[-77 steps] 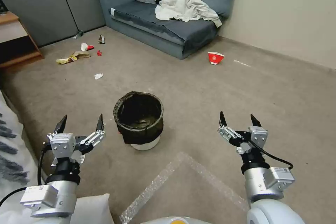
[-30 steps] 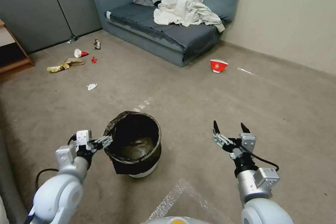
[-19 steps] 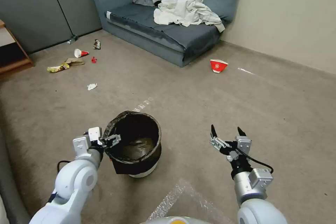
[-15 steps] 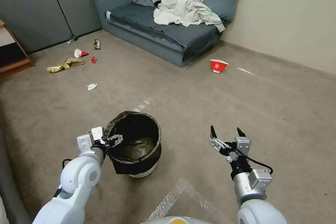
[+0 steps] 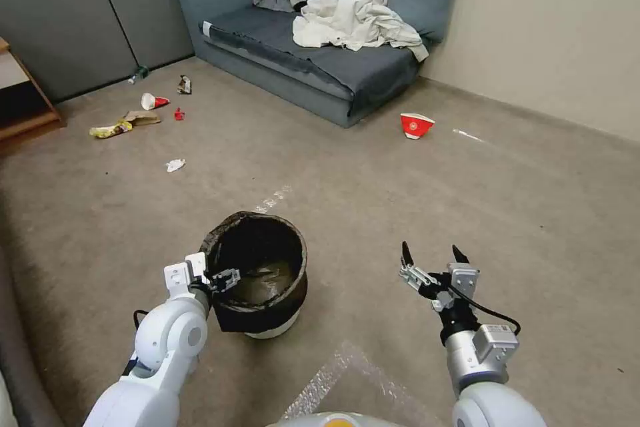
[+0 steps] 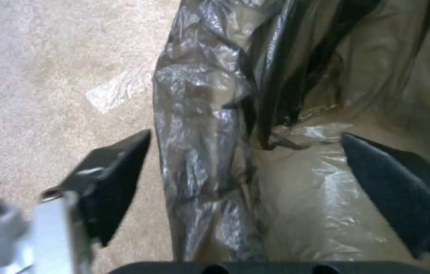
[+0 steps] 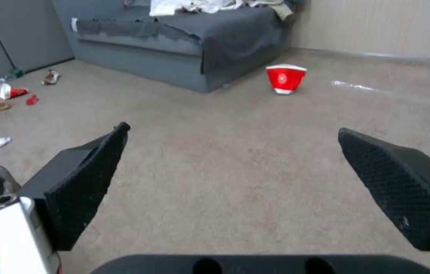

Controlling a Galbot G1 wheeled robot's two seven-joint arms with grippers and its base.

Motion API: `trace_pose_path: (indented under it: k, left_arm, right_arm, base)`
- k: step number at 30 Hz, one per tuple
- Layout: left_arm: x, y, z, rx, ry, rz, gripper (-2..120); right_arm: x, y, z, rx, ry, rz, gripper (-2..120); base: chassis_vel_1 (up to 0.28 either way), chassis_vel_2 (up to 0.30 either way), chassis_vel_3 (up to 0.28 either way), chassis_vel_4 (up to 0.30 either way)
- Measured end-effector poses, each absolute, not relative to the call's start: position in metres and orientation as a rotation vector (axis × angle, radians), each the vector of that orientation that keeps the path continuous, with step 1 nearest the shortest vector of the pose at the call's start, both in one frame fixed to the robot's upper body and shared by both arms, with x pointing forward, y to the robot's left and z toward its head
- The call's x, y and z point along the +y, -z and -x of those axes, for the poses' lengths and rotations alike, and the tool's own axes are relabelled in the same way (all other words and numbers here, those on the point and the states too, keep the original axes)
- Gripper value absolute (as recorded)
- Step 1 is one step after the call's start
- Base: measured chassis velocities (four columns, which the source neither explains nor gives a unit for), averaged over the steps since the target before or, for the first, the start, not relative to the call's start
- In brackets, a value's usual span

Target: Pick up the trash can from the floor.

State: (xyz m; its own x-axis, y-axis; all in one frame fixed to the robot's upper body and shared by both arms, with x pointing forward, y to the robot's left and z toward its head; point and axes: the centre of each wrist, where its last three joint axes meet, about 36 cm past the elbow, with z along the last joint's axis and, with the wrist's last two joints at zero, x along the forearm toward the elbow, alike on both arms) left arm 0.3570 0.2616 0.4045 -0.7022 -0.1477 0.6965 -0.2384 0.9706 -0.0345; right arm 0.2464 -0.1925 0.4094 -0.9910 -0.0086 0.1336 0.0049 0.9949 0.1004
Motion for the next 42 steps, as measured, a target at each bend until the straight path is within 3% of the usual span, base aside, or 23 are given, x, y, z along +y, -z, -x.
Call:
trace_pose_path:
  k: [2, 3, 4, 6, 20, 24, 39, 42]
  left_arm:
    - [0.262, -0.404, -0.358, -2.359, -0.155, -0.271, 91]
    - [0.262, -0.402, -0.361, -2.355, -0.147, -0.277, 77]
    - [0.262, -0.401, -0.362, -2.354, -0.145, -0.279, 73]
    - [0.261, -0.401, -0.363, -2.354, -0.144, -0.279, 72]
    - [0.261, -0.397, -0.364, -2.380, -0.150, -0.305, 15]
    - [0.261, -0.400, -0.361, -2.395, -0.164, -0.295, 5]
    - [0.269, -0.408, -0.339, -2.626, -0.273, -0.224, 2]
    - [0.274, -0.413, -0.330, -2.738, -0.270, -0.116, 2]
  right_arm:
    - [-0.192, -0.410, -0.246, -3.005, 0.152, -0.002, 100]
    - [-0.192, -0.411, -0.245, -3.012, 0.152, -0.002, 100]
    - [-0.192, -0.411, -0.245, -3.014, 0.152, -0.002, 100]
    - [-0.192, -0.411, -0.245, -3.016, 0.152, -0.001, 100]
    - [-0.185, -0.412, -0.242, -3.032, 0.134, -0.021, 100]
    - [-0.186, -0.413, -0.242, -3.037, 0.131, -0.016, 100]
    - [-0.187, -0.417, -0.242, -3.048, 0.127, -0.002, 100]
    - [-0.187, -0.418, -0.242, -3.049, 0.126, 0.000, 100]
  base:
    - [0.000, 0.000, 0.000, 0.000]
    - [0.000, 0.000, 0.000, 0.000]
    - [0.000, 0.000, 0.000, 0.000]
    - [0.000, 0.000, 0.000, 0.000]
    - [0.000, 0.000, 0.000, 0.000]
    - [0.000, 0.000, 0.000, 0.000]
    - [0.000, 0.000, 0.000, 0.000]
    - [0.000, 0.000, 0.000, 0.000]
